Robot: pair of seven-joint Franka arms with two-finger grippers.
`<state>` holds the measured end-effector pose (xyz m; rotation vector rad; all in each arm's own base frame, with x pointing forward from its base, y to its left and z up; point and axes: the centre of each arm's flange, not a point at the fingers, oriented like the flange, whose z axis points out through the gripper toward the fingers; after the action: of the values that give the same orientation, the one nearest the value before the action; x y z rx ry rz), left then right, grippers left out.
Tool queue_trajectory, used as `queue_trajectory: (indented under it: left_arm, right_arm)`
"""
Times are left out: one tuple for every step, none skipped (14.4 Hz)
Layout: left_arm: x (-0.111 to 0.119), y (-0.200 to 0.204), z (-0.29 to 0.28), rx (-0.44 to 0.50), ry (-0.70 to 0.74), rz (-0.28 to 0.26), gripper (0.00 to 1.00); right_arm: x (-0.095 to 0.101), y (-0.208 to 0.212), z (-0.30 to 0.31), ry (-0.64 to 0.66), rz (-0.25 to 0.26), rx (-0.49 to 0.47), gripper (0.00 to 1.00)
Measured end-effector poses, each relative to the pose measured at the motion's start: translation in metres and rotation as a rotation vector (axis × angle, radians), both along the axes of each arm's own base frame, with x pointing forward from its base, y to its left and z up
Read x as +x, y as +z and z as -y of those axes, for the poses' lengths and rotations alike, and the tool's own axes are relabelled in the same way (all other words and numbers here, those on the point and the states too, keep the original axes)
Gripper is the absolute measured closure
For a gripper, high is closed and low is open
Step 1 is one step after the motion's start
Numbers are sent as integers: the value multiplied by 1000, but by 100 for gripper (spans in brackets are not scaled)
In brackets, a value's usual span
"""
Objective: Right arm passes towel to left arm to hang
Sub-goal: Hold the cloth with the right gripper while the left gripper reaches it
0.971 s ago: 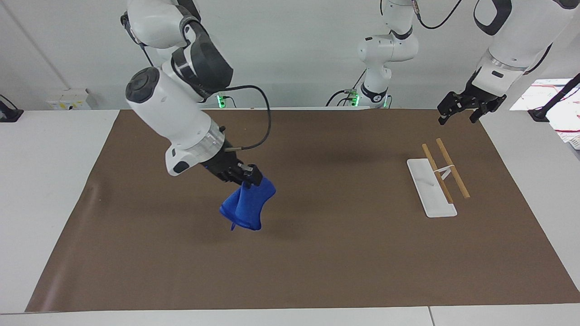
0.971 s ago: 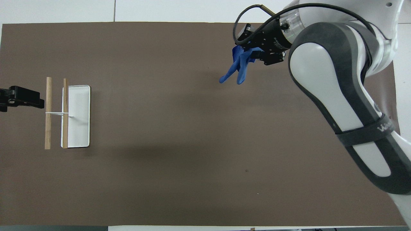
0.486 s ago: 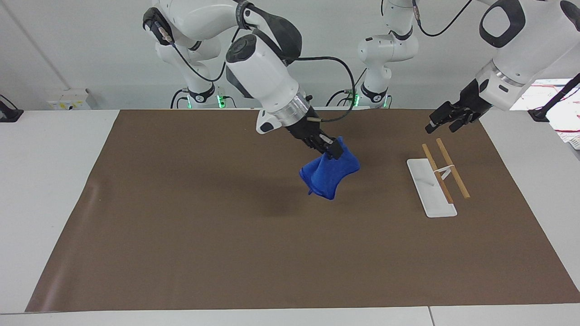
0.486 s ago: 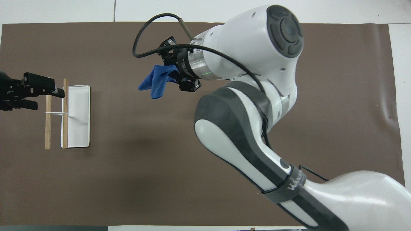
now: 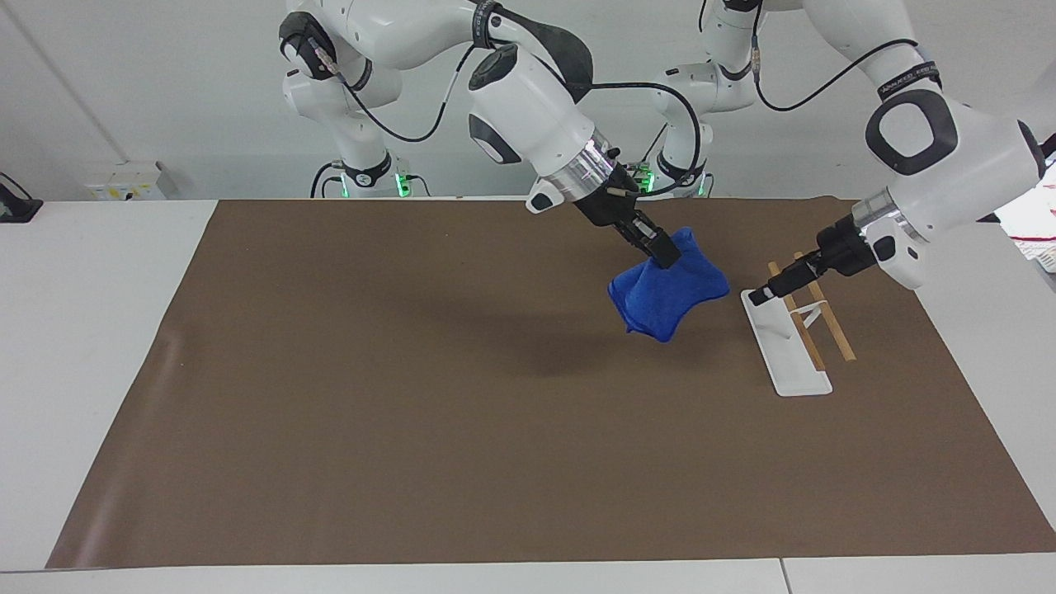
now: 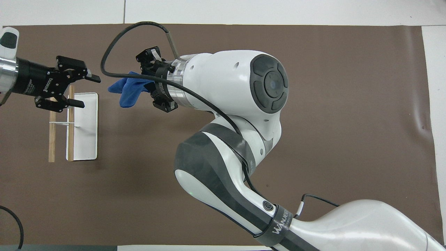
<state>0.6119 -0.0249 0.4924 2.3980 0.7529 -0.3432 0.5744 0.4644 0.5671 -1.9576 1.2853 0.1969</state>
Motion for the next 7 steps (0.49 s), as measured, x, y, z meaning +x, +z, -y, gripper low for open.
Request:
queue_trajectory:
  left_arm:
    - [6, -11, -6, -55, 36, -21, 0]
    - [11, -21, -9, -107, 66, -41, 0]
    - [15, -30, -11, -149, 93, -62, 0]
    - [18, -38, -10, -186, 121, -88, 0]
    - [20, -42, -7, -214, 145, -111, 0]
    - [22, -45, -5, -235, 168, -133, 0]
    - [23, -47, -4, -250, 187, -152, 0]
  right_arm:
    - [0, -2, 0, -4, 1, 2, 88]
    - [0, -4, 0, -5, 0, 1, 88]
    - [0, -5, 0, -5, -1, 0, 88]
    - [0, -5, 0, -5, -1, -1, 88]
    - [0, -5, 0, -5, -1, -1, 88]
    - [0, -5, 0, -5, -1, 0, 88]
    - [0, -5, 0, -6, 0, 0, 88]
